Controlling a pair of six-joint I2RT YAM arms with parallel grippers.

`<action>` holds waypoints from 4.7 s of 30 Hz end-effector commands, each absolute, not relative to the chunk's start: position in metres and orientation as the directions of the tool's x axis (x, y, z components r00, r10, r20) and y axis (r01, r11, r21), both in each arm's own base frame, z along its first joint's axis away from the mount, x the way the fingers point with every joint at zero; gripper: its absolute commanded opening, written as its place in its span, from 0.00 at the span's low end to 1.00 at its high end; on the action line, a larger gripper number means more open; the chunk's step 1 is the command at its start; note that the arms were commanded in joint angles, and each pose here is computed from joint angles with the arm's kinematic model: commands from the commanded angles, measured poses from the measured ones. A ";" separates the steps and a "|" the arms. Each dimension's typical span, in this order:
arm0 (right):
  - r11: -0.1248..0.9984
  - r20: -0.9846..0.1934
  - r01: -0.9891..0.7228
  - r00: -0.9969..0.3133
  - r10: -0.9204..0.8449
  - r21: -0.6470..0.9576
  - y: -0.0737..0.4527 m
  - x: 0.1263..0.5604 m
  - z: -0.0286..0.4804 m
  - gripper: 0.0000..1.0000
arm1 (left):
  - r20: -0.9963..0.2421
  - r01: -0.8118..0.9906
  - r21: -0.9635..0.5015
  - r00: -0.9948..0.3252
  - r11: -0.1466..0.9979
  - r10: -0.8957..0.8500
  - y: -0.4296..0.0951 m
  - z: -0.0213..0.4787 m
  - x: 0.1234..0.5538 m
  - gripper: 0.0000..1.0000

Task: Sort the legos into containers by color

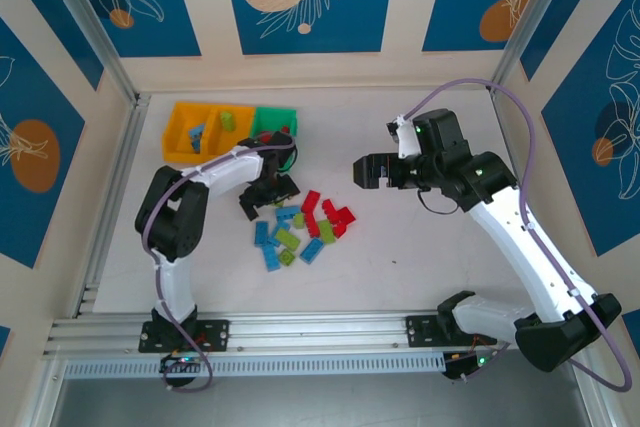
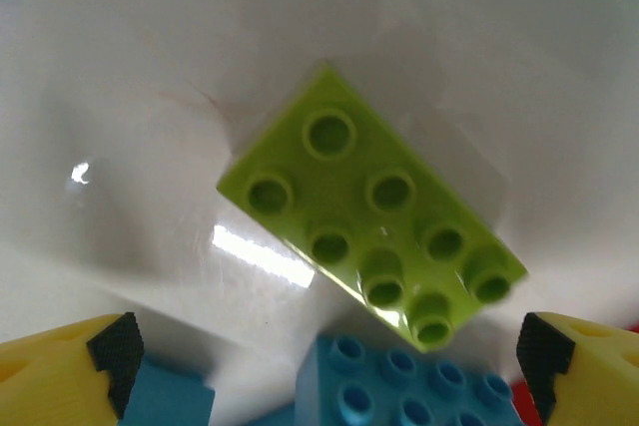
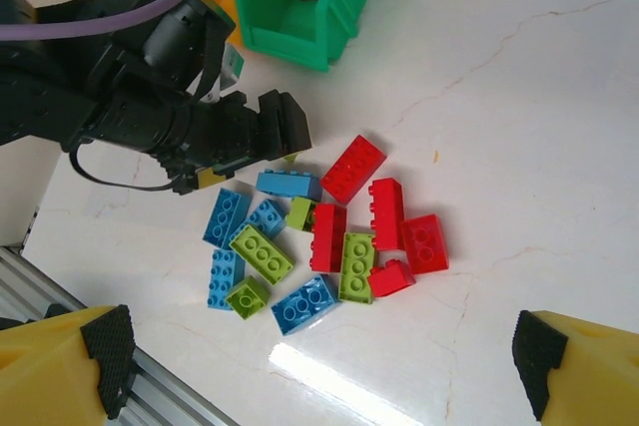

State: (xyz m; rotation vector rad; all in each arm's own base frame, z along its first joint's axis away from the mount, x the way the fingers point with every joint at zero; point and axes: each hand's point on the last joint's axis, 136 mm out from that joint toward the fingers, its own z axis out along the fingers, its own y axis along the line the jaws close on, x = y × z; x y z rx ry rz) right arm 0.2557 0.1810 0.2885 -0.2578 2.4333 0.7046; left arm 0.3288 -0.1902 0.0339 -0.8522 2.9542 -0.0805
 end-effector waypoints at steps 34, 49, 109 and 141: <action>0.824 -0.541 -0.288 -0.841 0.025 0.487 0.181 0.243 0.299 1.00 | -0.070 -0.452 -0.129 -0.884 0.883 -0.463 -0.170 0.094 0.350 0.25; 0.857 -0.523 -0.204 -0.848 0.087 0.474 0.168 0.243 0.304 0.99 | -0.277 -0.469 -0.178 -0.820 0.865 -0.502 -0.092 0.159 0.467 0.28; 0.906 -0.381 -0.372 -0.882 -0.278 0.201 0.283 0.343 0.154 0.19 | -0.705 0.414 -0.098 -0.671 0.905 0.231 -0.165 0.294 0.247 1.00; 0.796 -0.542 -0.356 -0.840 -0.041 0.490 0.335 0.416 0.287 0.57 | -0.682 0.327 -0.295 -0.730 0.898 0.041 -0.171 0.279 0.234 1.00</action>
